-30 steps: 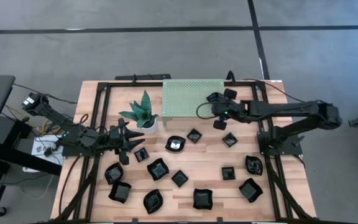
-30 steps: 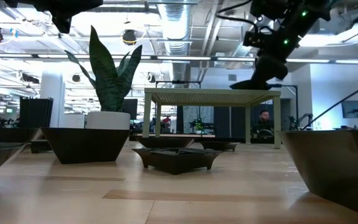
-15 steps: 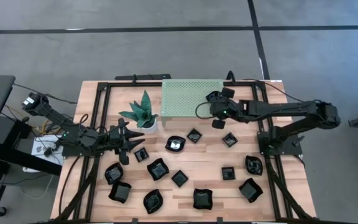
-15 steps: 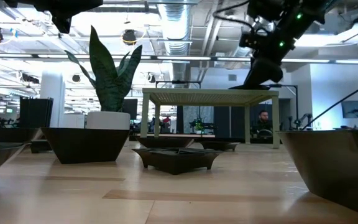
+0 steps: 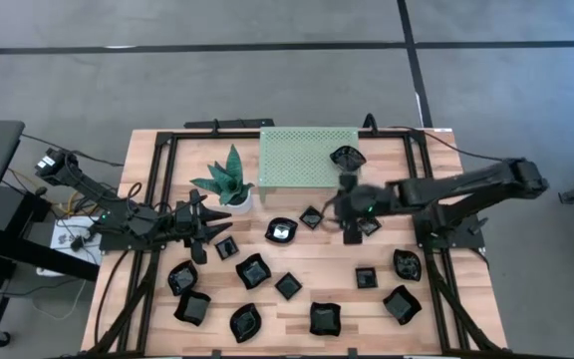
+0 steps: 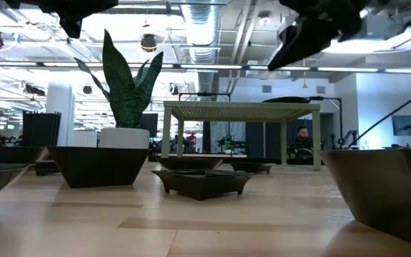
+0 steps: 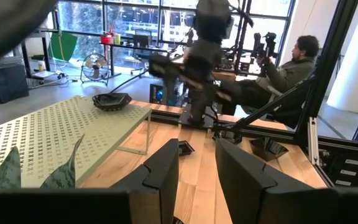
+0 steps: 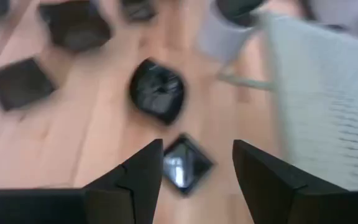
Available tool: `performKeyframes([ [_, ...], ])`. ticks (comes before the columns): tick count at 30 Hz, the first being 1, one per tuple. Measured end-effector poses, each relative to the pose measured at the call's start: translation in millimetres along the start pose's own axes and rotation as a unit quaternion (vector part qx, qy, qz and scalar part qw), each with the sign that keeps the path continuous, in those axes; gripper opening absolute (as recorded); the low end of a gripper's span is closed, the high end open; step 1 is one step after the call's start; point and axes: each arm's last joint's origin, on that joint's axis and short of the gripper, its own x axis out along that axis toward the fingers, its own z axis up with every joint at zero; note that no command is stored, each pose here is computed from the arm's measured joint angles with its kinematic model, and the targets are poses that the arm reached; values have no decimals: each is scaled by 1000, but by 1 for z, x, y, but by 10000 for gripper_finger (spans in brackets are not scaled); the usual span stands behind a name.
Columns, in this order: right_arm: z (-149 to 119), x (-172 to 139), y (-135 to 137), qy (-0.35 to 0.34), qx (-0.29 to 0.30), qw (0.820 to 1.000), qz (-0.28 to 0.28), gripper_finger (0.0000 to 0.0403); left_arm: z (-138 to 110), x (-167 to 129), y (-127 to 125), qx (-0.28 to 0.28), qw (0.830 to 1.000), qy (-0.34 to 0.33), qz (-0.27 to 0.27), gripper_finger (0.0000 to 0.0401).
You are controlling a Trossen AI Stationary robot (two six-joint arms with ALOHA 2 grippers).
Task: Pick & Place Mini shaped plates
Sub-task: Put the square plate on the shelf
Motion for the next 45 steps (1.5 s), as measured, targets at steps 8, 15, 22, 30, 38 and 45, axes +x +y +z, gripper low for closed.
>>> performKeyframes([
  [8,-24,61,31,112,-85,989,32,176,0,0,0,0,1000,0,0,108],
  [15,-42,102,28,185,-138,973,23,175,0,0,0,-4,1000,0,0,108],
  [22,-43,126,23,202,-188,961,28,175,0,0,0,-4,1000,-1,0,108],
  [30,-41,138,18,220,-201,954,32,126,0,0,0,-5,1000,-1,0,108],
  [38,-34,124,13,217,-199,955,27,12,0,0,0,-4,1000,-1,0,108],
  [45,-18,100,15,181,-196,963,24,3,0,0,0,-4,1000,-1,0,108],
])
